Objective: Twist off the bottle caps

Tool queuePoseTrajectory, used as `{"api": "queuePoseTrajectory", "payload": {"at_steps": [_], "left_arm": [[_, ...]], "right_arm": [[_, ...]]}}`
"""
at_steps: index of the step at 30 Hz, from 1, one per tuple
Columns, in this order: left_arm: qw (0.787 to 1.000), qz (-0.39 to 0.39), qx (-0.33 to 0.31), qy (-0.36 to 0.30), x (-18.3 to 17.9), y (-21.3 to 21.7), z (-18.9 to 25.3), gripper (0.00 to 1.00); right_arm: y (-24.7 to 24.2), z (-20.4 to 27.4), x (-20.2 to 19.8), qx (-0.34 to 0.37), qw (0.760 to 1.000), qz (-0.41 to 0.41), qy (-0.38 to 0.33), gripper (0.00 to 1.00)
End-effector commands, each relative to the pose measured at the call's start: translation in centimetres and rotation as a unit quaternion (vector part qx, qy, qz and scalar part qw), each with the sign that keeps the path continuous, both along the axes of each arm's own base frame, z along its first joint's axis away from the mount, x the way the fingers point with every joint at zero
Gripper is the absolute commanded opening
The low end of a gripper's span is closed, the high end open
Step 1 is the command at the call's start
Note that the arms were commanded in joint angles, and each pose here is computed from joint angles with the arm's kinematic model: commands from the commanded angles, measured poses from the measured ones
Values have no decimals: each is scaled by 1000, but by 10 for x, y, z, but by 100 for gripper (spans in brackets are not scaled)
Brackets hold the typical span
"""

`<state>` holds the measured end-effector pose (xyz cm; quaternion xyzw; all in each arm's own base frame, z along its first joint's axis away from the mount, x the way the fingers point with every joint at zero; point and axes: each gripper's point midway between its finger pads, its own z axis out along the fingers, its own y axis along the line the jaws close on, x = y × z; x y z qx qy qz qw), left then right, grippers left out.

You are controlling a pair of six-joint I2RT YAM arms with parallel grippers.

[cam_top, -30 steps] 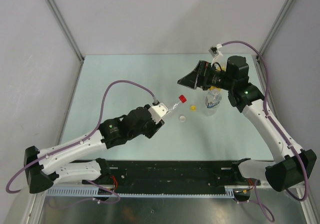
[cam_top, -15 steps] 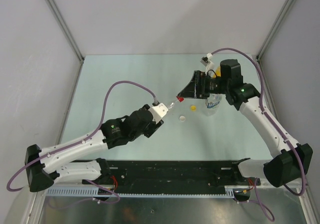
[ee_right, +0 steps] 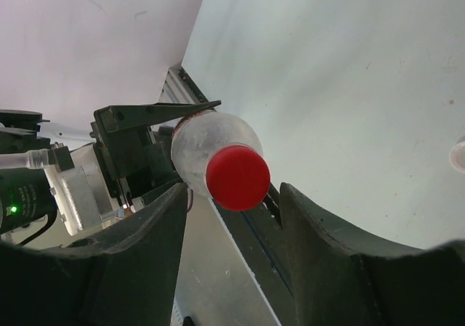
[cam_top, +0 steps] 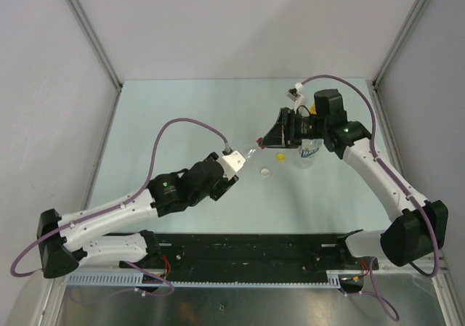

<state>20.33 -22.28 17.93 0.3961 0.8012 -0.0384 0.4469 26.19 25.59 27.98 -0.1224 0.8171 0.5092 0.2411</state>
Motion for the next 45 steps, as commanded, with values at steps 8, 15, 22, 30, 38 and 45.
{"api": "queuePoseTrajectory", "payload": {"at_steps": [8, 15, 22, 30, 38, 45], "left_arm": [[1000, -2, -3, -14, 4, -7, 10, 40], [1000, 3, -1, -19, 6, -7, 12, 41], [1000, 3, 2, -20, 6, -6, 12, 41], [1000, 8, -4, -26, 8, -6, 17, 41], [996, -30, -74, -32, -3, -17, 48, 38], [985, -83, -148, -28, -18, -25, 77, 37]], "right_arm": [[3, 5, 8, 21, 1000, -12, 3, 56], [3, 9, 12, 33, 999, -12, 4, 43], [4, 8, 12, 34, 999, -7, 4, 21], [7, 11, 12, 44, 999, 13, -14, 0], [12, 32, 4, 76, 995, 48, -48, 0], [12, 59, -8, 99, 987, 69, -102, 0]]}}
